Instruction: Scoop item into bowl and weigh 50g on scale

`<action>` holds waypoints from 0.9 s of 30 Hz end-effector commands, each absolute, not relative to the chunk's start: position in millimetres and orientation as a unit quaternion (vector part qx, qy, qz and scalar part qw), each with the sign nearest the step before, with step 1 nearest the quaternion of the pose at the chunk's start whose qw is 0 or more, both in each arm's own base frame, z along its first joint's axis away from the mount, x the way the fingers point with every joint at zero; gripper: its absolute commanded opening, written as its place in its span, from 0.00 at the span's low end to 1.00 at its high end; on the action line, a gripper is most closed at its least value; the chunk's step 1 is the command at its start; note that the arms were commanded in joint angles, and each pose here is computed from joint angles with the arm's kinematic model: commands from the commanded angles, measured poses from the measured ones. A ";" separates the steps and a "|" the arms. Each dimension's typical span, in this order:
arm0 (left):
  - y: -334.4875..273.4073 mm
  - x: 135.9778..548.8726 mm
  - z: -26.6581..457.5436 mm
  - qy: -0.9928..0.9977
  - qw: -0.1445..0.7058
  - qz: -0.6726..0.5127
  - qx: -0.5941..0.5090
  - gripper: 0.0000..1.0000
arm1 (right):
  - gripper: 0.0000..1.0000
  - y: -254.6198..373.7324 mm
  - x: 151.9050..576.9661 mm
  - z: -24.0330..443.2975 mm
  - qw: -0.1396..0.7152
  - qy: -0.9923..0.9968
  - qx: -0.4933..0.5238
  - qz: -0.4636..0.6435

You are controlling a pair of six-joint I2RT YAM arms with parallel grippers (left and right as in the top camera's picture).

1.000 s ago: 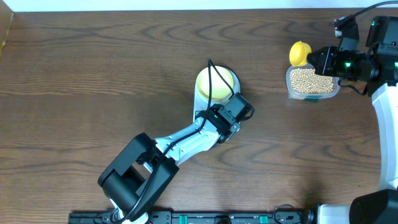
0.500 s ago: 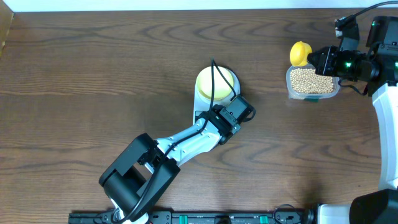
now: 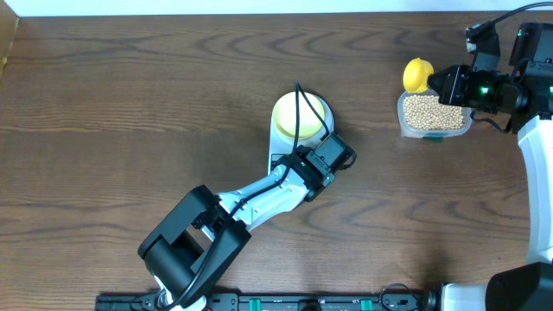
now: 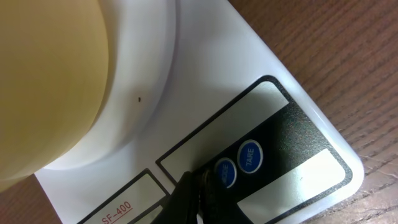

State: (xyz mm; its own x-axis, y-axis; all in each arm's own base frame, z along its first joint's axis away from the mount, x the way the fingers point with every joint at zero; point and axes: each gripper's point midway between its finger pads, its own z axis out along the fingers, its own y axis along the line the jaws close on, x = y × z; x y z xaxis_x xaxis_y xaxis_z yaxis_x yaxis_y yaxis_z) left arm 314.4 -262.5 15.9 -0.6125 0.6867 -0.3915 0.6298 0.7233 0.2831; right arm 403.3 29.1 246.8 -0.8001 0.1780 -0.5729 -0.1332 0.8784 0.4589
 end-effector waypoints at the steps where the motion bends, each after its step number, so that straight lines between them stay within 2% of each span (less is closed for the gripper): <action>1: -259.4 306.5 18.1 0.895 0.232 0.051 0.378 0.07 | 0.01 26.8 405.5 252.4 0.325 0.913 0.004 0.246; 9: -267.9 313.6 91.3 0.880 0.314 0.012 0.357 0.08 | 0.01 26.1 405.5 252.3 0.325 0.913 0.005 0.246; 17: -262.5 307.4 119.3 0.884 0.332 -0.008 0.328 0.08 | 0.01 26.3 404.9 251.9 0.323 0.914 0.006 0.246; 22: -287.4 299.5 155.1 0.891 0.356 -0.130 0.252 0.08 | 0.01 26.2 404.9 251.9 0.323 0.914 0.007 0.246; 27: -288.4 309.4 200.2 0.866 0.414 -0.171 0.223 0.08 | 0.01 26.0 405.8 252.5 0.325 0.913 0.006 0.246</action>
State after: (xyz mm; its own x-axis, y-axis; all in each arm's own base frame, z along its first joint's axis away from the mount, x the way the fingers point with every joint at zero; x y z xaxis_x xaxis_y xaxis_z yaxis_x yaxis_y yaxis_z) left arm 308.1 -289.5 172.7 -0.5598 0.3517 -0.7503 0.5506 0.8345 -0.0196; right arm 402.7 29.2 246.2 -0.8023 0.1787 -0.5696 -0.1312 0.8781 0.4602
